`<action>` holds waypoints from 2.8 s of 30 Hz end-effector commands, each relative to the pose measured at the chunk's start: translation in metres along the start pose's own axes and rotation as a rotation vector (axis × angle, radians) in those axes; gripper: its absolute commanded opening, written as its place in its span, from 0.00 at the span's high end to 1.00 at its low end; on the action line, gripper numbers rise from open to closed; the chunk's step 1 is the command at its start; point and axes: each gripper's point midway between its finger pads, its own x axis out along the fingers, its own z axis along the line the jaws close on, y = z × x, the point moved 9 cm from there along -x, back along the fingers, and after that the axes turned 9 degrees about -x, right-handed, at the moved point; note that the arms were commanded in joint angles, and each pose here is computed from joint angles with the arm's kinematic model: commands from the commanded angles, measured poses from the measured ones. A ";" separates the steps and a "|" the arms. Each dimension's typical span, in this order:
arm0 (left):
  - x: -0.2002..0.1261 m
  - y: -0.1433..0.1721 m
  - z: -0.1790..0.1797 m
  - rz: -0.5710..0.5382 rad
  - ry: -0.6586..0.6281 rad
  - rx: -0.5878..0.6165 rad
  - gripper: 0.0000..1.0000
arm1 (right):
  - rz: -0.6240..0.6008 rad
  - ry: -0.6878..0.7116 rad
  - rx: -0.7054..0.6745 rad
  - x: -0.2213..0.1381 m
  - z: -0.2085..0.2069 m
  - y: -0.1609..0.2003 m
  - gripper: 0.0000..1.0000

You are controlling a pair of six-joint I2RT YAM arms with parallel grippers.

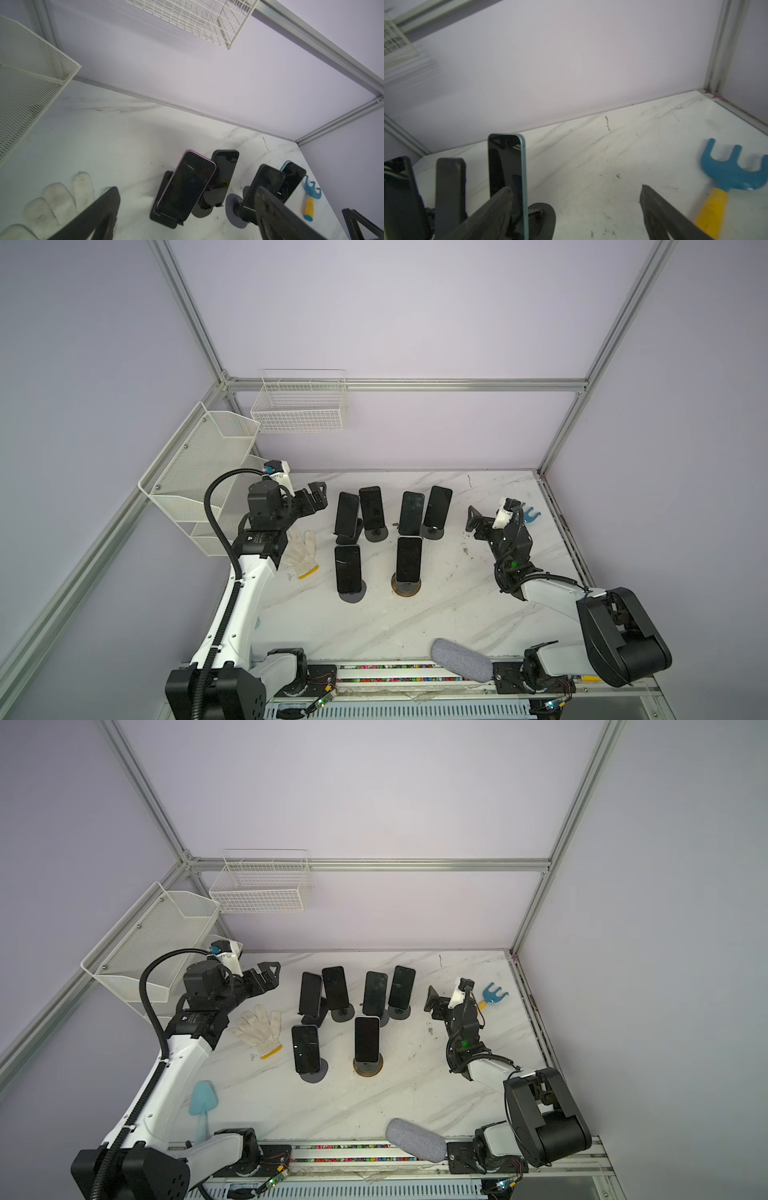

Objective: Remove the phone from the phone stand

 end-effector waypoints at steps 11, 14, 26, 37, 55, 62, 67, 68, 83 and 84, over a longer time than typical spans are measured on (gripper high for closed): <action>0.030 -0.030 -0.037 0.171 0.283 0.101 0.00 | -0.060 -0.285 0.002 0.002 0.035 0.034 0.03; 0.047 -0.025 -0.032 0.205 0.261 0.116 0.00 | -0.056 -0.320 0.024 0.000 0.038 0.031 0.03; 0.089 -0.017 -0.045 0.264 0.104 0.338 0.00 | -0.033 -0.324 0.018 0.000 0.043 0.035 0.03; 0.111 0.000 -0.046 0.378 0.123 0.410 0.00 | -0.054 -0.239 -0.043 -0.002 0.035 0.035 0.03; 0.152 0.039 -0.034 0.460 -0.088 0.509 0.00 | -0.038 -0.174 -0.038 -0.002 0.030 0.037 0.03; 0.160 0.050 -0.030 0.496 -0.079 0.487 0.00 | -0.061 -0.180 -0.094 -0.008 0.036 0.023 0.03; 0.165 0.056 -0.027 0.517 -0.079 0.479 0.00 | -0.056 -0.174 -0.096 -0.005 0.036 0.023 0.03; 0.166 0.057 -0.026 0.518 -0.089 0.481 0.00 | -0.059 -0.174 -0.096 -0.005 0.036 0.024 0.03; 0.170 0.070 -0.018 0.538 -0.167 0.493 0.06 | -0.023 -0.166 -0.105 0.000 0.037 0.023 0.03; 0.170 0.071 -0.019 0.541 -0.162 0.486 0.07 | -0.020 -0.163 -0.105 0.001 0.037 0.024 0.03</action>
